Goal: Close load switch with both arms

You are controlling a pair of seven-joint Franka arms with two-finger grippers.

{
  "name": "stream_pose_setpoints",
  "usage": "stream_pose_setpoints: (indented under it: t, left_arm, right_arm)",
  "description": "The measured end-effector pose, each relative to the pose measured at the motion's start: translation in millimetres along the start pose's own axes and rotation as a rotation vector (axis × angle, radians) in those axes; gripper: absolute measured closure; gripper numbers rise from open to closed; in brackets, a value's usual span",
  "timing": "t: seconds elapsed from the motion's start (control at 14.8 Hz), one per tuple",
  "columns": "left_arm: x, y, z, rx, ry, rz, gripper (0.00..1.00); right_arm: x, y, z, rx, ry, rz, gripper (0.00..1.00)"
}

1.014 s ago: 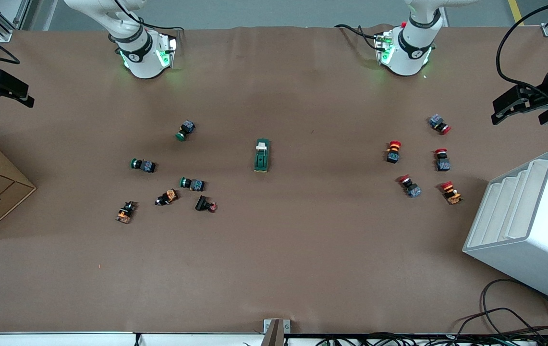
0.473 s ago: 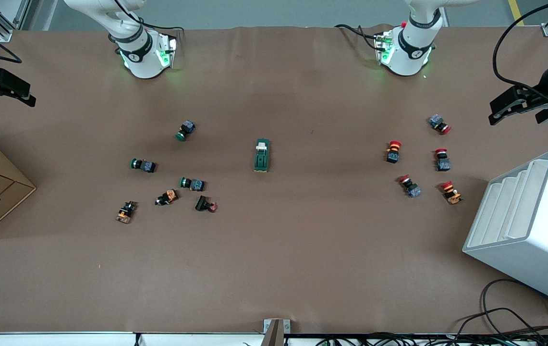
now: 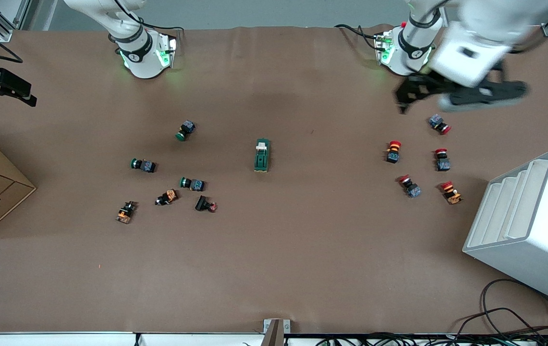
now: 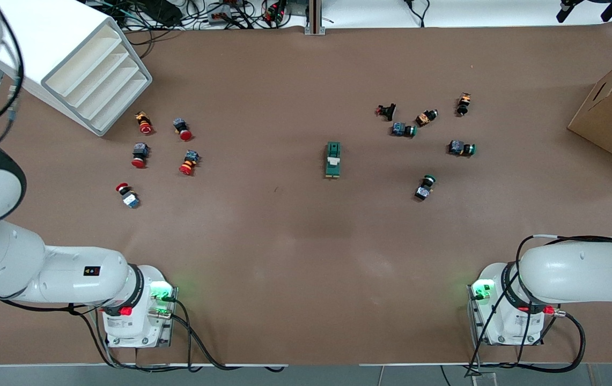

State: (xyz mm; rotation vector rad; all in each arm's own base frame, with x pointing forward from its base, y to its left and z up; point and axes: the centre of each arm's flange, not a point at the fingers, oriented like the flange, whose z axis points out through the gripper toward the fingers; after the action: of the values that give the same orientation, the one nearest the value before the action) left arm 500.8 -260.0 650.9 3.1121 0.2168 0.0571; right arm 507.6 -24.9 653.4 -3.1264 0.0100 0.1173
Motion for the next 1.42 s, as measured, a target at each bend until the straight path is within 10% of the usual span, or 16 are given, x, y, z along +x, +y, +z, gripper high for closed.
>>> stream_pose_setpoints:
  t: [0.74,1.42]
  left_arm:
    - [-209.9,218.1,200.3,0.156,0.252,-0.128,0.0]
    - [-324.8,282.2,379.1,0.087,0.507,-0.242,0.0]
  right_arm:
    - [-0.2,-2.0,-1.6,-0.001,0.005,-0.004,0.0]
    - [0.3,-1.2,-7.1,-0.002,0.025,-0.002,0.0]
